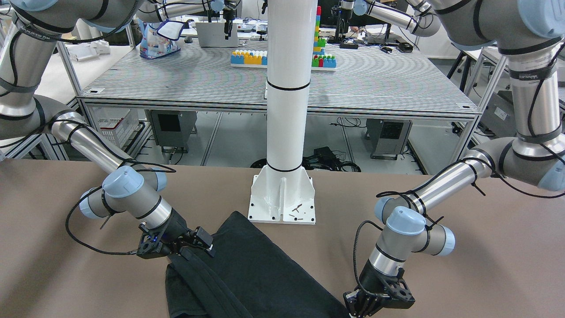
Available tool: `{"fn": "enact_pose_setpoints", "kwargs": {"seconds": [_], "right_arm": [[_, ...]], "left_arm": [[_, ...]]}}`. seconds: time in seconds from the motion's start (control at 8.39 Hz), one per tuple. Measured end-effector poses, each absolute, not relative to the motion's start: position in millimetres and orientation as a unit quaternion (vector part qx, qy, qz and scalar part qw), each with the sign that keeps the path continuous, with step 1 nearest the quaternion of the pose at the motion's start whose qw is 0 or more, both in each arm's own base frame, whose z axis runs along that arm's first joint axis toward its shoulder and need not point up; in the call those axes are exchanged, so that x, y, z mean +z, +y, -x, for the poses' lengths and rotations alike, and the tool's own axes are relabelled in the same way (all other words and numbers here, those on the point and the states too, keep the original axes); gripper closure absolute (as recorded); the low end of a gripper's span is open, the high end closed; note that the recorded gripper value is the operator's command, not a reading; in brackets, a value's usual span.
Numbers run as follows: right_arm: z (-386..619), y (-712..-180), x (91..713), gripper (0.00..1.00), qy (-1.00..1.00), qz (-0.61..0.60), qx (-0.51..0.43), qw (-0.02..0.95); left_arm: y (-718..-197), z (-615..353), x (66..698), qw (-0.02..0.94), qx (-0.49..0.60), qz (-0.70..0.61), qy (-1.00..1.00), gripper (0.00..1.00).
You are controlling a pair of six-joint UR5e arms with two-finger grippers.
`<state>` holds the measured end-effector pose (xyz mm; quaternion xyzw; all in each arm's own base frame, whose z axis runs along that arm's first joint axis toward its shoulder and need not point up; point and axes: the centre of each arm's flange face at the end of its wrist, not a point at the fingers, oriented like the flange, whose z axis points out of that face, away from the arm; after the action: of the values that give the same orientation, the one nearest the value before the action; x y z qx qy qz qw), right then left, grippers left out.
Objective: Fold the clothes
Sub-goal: 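Lift the corner with the left gripper and fold it over toward the right gripper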
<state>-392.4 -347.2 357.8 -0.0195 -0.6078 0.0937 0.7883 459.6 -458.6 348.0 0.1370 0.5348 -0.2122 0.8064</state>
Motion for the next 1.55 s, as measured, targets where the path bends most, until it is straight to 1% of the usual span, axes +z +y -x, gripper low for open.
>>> {"fn": "enact_pose_setpoints", "kwargs": {"seconds": [0.6,0.95,1.07,1.19,1.31,1.55], "right_arm": [[392.1,-349.5,359.5,0.06,-0.606,0.007,0.104,0.789],[391.7,-349.6,360.3,0.06,-0.605,0.007,0.105,0.789],[391.6,-349.5,360.0,0.06,-0.606,0.006,0.105,0.789],[391.4,-349.3,359.5,0.06,-0.607,0.006,0.104,0.788],[391.2,-349.1,358.5,0.06,-0.608,0.005,0.103,0.787],[391.4,-350.8,355.9,0.06,-0.61,-0.006,0.109,0.785]], "left_arm": [[-603.5,-484.8,306.0,0.816,-0.228,-0.194,0.495,1.0],[-655.8,-512.3,251.8,0.817,-0.226,-0.211,0.487,1.0],[-668.3,-523.1,236.6,0.816,-0.233,-0.222,0.48,0.95],[-676.3,-528.3,230.2,0.816,-0.24,-0.23,0.472,0.74],[-680.7,-529.7,228.0,0.817,-0.243,-0.235,0.468,0.01],[-685.4,-527.8,229.6,0.817,-0.248,-0.244,0.461,0.0]]}}
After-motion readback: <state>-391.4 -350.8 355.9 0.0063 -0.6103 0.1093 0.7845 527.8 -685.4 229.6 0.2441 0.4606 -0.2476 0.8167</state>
